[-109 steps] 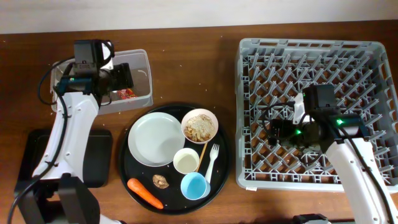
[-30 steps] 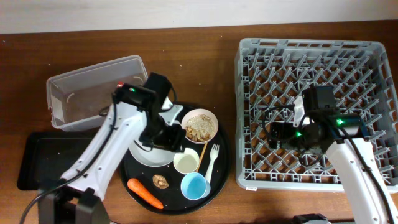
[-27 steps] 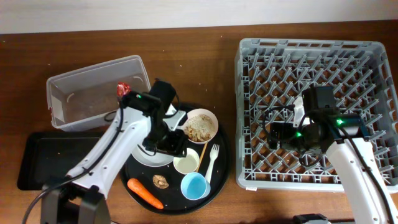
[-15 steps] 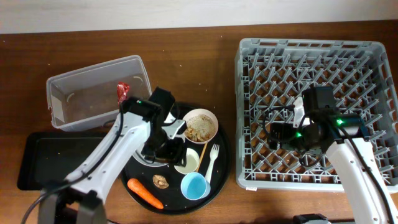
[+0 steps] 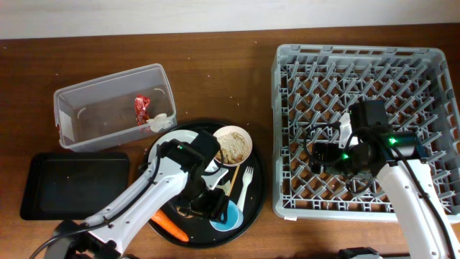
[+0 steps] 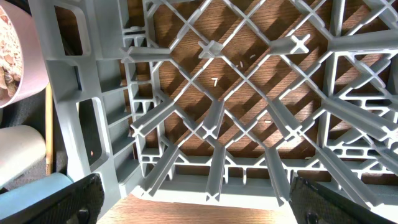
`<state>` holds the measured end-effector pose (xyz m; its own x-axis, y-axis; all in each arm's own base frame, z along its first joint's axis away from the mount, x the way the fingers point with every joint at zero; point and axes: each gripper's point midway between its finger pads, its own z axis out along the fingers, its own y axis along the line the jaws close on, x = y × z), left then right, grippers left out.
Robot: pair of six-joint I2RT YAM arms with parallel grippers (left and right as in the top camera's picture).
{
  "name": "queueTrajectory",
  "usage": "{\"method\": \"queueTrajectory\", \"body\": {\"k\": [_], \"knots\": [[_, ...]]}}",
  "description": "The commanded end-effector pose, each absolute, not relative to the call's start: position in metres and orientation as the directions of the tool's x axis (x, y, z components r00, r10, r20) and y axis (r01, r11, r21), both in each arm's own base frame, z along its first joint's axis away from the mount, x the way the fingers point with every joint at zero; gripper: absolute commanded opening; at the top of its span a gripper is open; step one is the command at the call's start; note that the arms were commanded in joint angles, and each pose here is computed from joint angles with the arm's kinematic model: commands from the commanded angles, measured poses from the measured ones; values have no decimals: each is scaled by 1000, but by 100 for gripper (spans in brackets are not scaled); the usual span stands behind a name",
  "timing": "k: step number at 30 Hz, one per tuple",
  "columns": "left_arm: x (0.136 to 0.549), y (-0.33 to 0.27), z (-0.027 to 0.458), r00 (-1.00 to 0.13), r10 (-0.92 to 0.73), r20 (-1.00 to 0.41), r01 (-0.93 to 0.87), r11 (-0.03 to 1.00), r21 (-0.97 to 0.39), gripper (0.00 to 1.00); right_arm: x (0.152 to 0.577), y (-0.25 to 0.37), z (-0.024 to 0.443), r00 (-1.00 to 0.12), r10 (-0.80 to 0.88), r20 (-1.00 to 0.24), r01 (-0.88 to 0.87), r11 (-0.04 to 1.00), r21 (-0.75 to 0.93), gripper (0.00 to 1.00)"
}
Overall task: Sort waste into correct bins and load items into the dishwasher rack
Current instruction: 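Reach left gripper to the blue cup and grasp it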
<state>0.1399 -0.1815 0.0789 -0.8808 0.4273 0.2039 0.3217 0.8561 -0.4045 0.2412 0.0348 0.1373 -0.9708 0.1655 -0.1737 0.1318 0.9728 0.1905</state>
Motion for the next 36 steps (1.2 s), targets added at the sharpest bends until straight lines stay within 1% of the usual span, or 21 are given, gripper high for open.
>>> {"method": "queueTrajectory", "body": {"k": [1, 4, 5, 6, 8, 13, 15, 18, 20, 22, 24, 25, 28, 34, 36], "knots": [[141, -177, 72, -892, 406, 198, 315, 873, -372, 64, 244, 34, 142, -970, 155, -190, 120, 976, 182, 98], [143, -177, 67, -897, 399, 189, 313, 877, -365, 62, 243, 34, 141, -970, 155, -188, 120, 976, 182, 98], [144, -177, 66, -899, 396, 186, 311, 878, -365, 60, 243, 34, 141, -970, 155, -188, 120, 976, 182, 99], [145, -178, 66, -902, 394, 178, 311, 877, -367, 55, 243, 34, 141, -970, 155, -189, 120, 976, 182, 98], [149, -181, 65, -904, 398, 157, 320, 872, -371, 51, 243, 34, 141, -970, 155, -189, 120, 976, 182, 98], [154, -192, 63, -897, 429, 105, 366, 854, -369, 49, 243, 34, 141, -970, 155, -189, 120, 976, 182, 98], [151, -196, 63, -888, 449, 98, 386, 845, -369, 42, 243, 34, 141, -970, 154, -189, 120, 976, 181, 98], [151, -193, 61, -898, 427, 108, 374, 868, -326, 39, 243, 34, 141, -970, 155, -189, 120, 976, 182, 98], [150, -193, 60, -895, 433, 107, 381, 867, -321, 36, 243, 34, 141, -970, 155, -189, 120, 976, 182, 98], [150, -193, 60, -897, 428, 110, 375, 870, -320, 29, 243, 34, 141, -970, 154, -189, 120, 976, 182, 98], [149, -192, 60, -897, 428, 113, 375, 870, -319, 18, 243, 34, 141, -970, 154, -189, 120, 976, 181, 98], [149, -192, 60, -897, 427, 115, 374, 871, -318, 15, 243, 34, 141, -970, 154, -189, 120, 976, 181, 99], [148, -192, 60, -897, 427, 116, 374, 871, -318, 12, 243, 34, 141, -970, 154, -189, 120, 976, 181, 98], [147, -191, 64, -896, 427, 122, 372, 872, -317, 1, 243, 34, 141, -970, 154, -189, 120, 976, 182, 98], [149, -192, 70, -898, 428, 105, 377, 869, -321, 1, 243, 34, 141, -970, 155, -189, 121, 976, 182, 98]]}}
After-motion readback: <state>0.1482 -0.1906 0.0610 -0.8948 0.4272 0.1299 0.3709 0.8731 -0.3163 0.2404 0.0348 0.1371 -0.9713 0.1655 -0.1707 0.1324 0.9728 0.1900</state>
